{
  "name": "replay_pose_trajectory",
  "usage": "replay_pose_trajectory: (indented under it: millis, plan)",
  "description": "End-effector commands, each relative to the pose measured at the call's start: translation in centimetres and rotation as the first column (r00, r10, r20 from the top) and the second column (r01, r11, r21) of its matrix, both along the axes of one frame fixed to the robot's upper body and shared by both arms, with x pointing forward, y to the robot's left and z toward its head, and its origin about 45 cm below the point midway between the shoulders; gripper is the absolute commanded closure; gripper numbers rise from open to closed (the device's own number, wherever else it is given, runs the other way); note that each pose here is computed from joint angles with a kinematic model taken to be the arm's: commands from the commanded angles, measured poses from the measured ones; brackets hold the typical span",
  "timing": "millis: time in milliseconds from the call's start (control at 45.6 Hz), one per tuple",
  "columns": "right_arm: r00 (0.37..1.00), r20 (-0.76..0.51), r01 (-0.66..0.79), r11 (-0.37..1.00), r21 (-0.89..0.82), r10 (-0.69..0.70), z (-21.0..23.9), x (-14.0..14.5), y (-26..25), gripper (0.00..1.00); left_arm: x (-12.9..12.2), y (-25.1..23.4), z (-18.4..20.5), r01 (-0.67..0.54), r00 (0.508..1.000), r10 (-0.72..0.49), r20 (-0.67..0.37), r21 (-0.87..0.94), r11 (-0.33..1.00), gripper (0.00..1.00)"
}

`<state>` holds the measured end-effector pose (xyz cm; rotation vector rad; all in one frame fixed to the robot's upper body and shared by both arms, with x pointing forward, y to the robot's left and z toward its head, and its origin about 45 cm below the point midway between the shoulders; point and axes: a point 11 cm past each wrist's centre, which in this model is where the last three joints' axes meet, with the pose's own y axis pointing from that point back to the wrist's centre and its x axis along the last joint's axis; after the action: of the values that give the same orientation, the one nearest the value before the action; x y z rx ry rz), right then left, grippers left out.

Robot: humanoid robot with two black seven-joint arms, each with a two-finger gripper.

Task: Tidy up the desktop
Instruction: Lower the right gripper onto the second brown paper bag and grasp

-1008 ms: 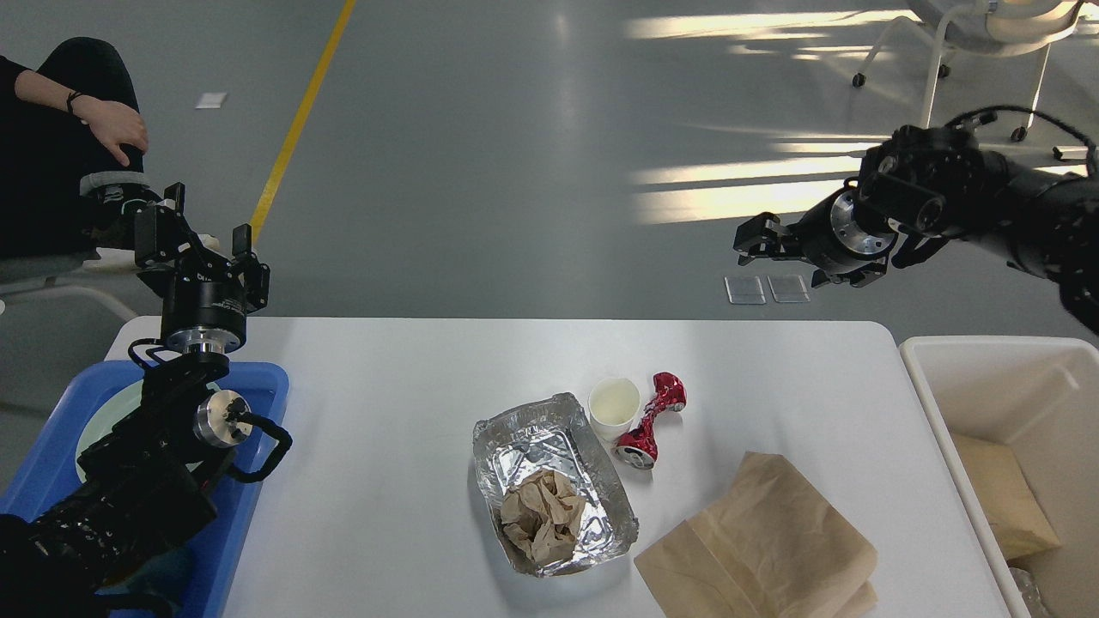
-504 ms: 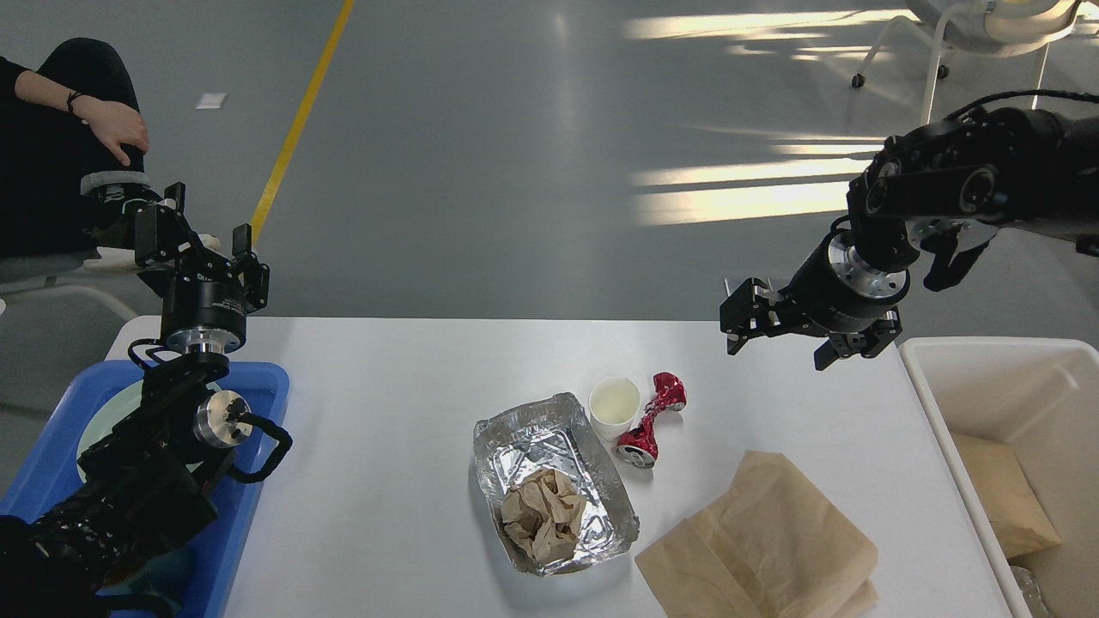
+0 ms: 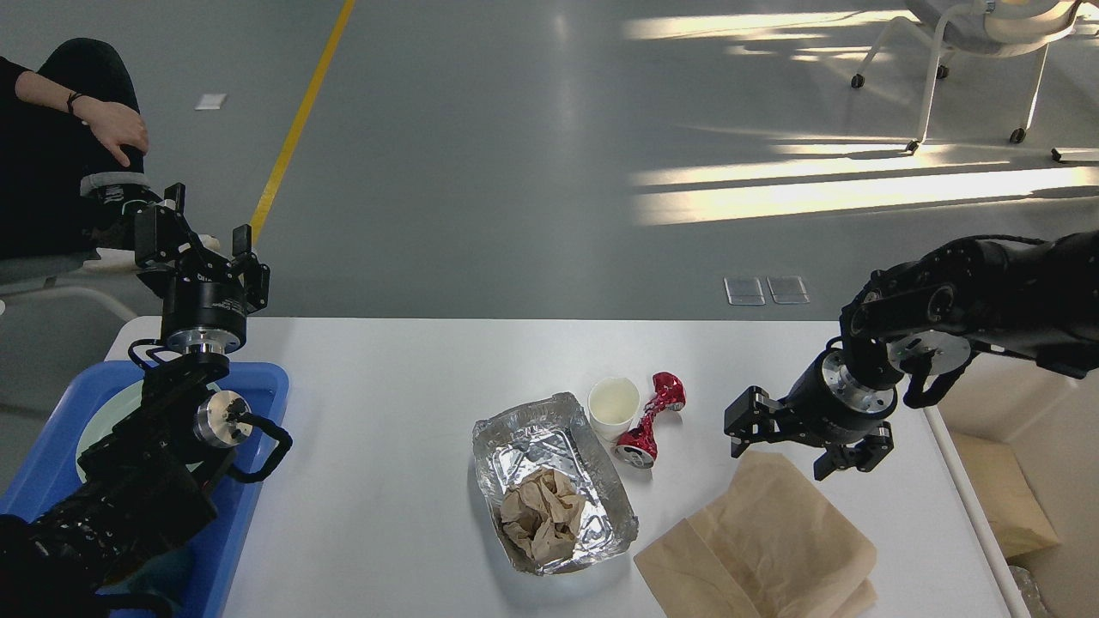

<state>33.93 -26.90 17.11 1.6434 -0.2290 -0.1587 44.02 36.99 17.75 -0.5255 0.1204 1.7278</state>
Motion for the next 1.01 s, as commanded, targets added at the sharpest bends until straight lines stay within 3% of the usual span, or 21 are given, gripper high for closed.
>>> replay_pose_trajectory:
  millis: [0,219,416,986]
  plan:
    - [1.000,0.011,-0.020,1.000,-0.024,0.020,-0.9,-0.5,-0.2,0.00,0.0,0.0,0.0,0.000,1.000,0.000,0.000,0.000,1.000,0.03]
    - [0.967,-0.036,-0.256,0.963,-0.085,0.254,-1.0,-1.8,1.1,0.00,0.0,0.0,0.0,0.000,1.000,0.000,0.000,0.000,1.000,0.03]
    - [0.877,-0.089,-0.479,0.872,-0.098,0.472,-0.5,-3.7,3.4,0.01,0.0,0.0,0.0,0.000,1.000,0.000,0.000,0.000,1.000,0.03]
    - [0.828,-0.173,-0.536,0.843,0.036,0.534,-4.4,-8.3,6.6,0.01,0.0,0.0,0.0,0.000,1.000,0.000,0.000,0.000,1.000,0.03]
